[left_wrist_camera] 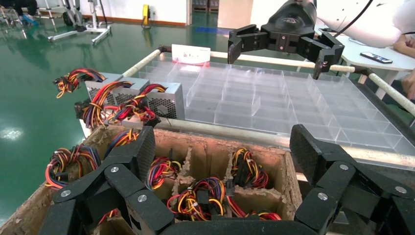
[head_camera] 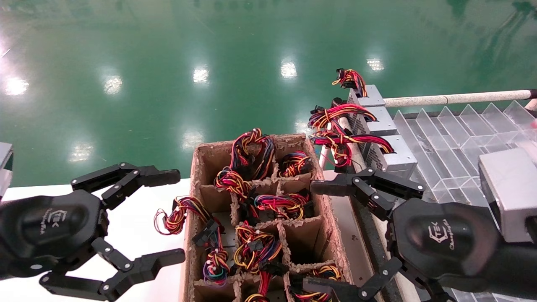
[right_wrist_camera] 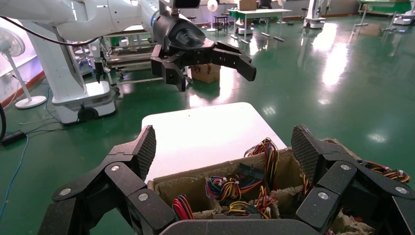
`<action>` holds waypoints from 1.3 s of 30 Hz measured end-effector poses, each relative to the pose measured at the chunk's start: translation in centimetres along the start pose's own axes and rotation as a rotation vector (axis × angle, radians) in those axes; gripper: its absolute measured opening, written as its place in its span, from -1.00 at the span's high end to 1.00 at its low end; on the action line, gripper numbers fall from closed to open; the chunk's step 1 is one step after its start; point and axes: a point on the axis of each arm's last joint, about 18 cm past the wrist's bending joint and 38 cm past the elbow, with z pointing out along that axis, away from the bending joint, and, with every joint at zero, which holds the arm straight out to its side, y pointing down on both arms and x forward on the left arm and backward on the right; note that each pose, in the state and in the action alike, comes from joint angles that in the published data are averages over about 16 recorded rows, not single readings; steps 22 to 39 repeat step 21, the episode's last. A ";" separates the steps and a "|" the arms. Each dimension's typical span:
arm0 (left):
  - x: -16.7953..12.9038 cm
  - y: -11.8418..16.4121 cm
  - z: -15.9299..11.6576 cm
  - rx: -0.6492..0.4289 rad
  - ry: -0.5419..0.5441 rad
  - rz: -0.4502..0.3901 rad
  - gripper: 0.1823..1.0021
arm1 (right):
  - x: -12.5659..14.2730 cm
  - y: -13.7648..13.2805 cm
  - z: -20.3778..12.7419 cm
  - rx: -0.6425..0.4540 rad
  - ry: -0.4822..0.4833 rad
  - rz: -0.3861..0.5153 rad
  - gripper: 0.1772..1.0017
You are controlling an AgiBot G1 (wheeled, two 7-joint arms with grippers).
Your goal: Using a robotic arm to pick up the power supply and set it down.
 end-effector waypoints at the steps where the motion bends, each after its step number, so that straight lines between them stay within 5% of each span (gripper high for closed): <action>1: 0.0 0.0 0.0 0.000 0.000 0.000 -1.00 | 0.0 0.0 0.0 0.000 0.000 0.000 -1.00; 39: 0.0 0.0 0.0 0.000 0.000 0.000 -1.00 | 0.0 0.0 0.0 0.000 0.000 0.000 -1.00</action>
